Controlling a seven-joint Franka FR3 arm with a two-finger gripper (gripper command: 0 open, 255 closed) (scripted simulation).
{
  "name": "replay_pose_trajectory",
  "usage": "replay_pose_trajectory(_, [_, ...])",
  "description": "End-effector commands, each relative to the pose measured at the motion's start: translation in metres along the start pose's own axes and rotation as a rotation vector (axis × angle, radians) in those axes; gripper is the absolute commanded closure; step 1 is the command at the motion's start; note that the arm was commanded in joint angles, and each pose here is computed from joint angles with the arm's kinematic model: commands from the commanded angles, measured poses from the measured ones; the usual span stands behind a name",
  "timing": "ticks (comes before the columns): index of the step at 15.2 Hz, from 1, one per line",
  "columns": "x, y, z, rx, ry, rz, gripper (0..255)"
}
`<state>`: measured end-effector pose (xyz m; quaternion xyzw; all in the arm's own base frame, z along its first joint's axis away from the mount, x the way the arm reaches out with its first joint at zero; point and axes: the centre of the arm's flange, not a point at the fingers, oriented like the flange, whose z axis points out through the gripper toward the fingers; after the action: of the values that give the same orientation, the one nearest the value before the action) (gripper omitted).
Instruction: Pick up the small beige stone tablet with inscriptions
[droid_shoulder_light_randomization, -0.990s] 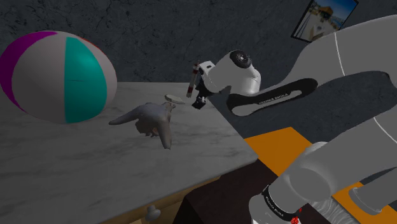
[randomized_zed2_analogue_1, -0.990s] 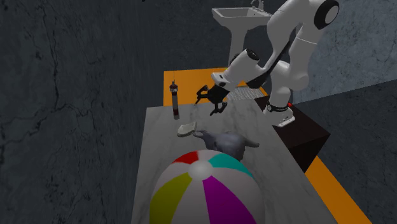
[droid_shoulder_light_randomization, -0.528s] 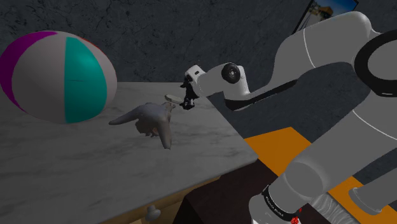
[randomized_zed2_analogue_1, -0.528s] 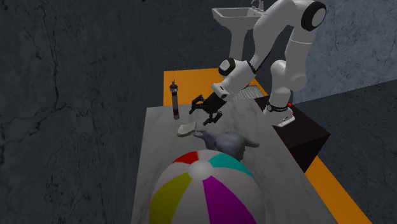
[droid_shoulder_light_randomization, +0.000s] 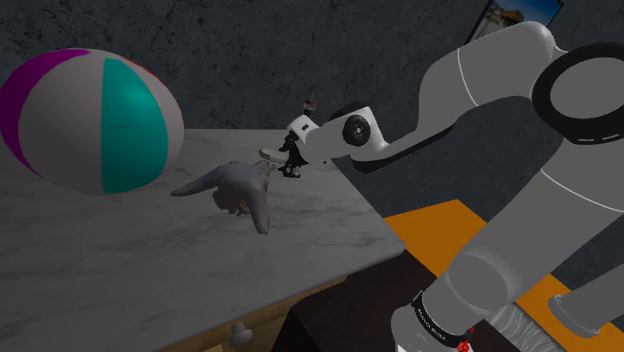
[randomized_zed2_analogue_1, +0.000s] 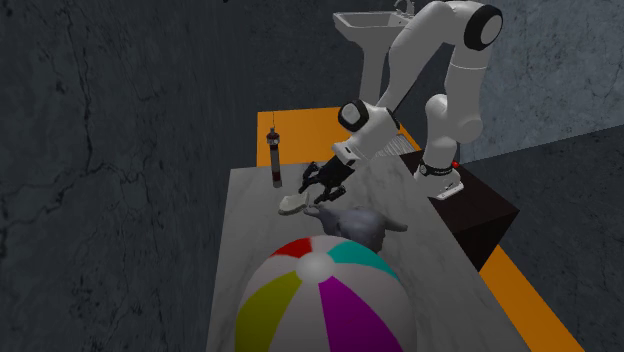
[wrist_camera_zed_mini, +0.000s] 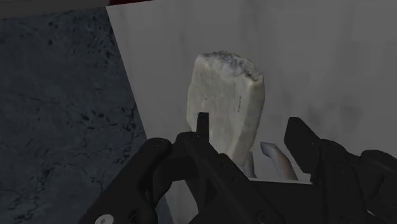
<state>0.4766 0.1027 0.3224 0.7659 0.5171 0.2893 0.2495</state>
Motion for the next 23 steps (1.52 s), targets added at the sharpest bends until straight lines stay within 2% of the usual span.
replay_pose_trajectory(1, [0.000, -0.001, 0.001, 0.000, 0.000, 0.000, 255])
replay_pose_trajectory(9, [0.000, -0.001, 0.001, 0.000, 0.000, 0.000, 255])
replay_pose_trajectory(23, [0.013, 0.050, -0.052, 0.000, 0.000, 0.000, 255])
